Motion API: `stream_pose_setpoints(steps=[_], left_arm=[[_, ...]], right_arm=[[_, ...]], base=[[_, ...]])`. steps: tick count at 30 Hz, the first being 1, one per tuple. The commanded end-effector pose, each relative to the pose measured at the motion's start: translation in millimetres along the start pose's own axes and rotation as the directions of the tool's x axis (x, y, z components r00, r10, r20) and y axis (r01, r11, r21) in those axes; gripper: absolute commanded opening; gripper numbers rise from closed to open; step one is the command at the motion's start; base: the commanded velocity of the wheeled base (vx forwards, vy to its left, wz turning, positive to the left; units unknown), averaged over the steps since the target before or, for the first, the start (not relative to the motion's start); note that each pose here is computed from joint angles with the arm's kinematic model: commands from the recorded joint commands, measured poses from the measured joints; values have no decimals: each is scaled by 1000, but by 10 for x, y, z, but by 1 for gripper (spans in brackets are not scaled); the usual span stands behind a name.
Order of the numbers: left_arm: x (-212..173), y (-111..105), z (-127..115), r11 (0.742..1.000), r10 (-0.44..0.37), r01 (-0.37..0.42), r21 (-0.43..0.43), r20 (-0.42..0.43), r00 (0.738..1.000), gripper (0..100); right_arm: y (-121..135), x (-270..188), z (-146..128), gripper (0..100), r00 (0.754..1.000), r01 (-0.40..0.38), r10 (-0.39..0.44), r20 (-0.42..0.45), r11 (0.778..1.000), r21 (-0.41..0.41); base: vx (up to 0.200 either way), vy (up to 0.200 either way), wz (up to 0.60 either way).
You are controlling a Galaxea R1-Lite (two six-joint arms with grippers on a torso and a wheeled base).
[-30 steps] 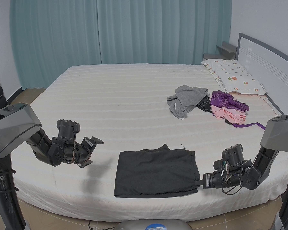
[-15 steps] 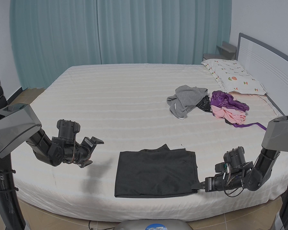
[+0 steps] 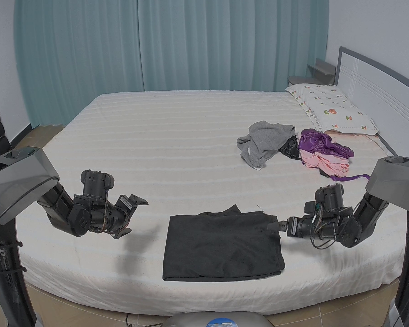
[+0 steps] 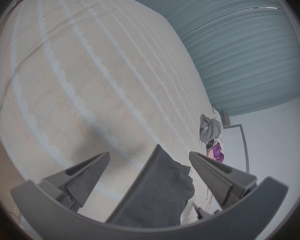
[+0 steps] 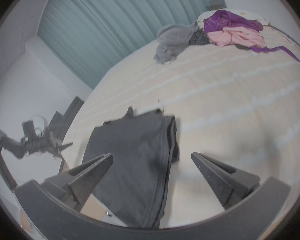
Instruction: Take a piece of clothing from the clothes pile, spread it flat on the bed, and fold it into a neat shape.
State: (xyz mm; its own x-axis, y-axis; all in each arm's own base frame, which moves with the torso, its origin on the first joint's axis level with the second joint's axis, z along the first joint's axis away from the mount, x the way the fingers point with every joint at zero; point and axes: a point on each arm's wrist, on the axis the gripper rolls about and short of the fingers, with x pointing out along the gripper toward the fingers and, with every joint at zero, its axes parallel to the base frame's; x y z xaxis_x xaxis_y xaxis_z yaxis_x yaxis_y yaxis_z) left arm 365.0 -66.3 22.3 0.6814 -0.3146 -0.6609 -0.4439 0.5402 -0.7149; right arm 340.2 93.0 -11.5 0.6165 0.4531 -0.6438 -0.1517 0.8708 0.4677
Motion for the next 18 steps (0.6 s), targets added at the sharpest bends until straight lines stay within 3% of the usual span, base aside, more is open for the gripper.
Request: stream_pose_setpoints(steps=[1,6,9,11,18], left_arm=[[58,-25,-4,1000,-7,7,26,-2,1000,100],[229,-133,-174,990,-14,19,142,-37,999,100],[270,-191,-220,986,-25,32,166,-45,999,100],[429,-323,-349,974,-52,64,215,-60,997,100],[926,-423,-539,924,-32,19,383,27,999,100]], right_arm=[[-193,412,190,100,998,34,-39,55,995,92],[-212,548,260,100,998,34,-40,54,994,100],[-214,586,288,100,998,33,-39,55,994,109],[-204,655,301,100,998,33,-39,43,991,127],[-197,687,326,100,998,23,-31,50,988,151]], base=[[0,0,0],[0,0,0],[0,0,0],[0,0,0],[0,0,0]])
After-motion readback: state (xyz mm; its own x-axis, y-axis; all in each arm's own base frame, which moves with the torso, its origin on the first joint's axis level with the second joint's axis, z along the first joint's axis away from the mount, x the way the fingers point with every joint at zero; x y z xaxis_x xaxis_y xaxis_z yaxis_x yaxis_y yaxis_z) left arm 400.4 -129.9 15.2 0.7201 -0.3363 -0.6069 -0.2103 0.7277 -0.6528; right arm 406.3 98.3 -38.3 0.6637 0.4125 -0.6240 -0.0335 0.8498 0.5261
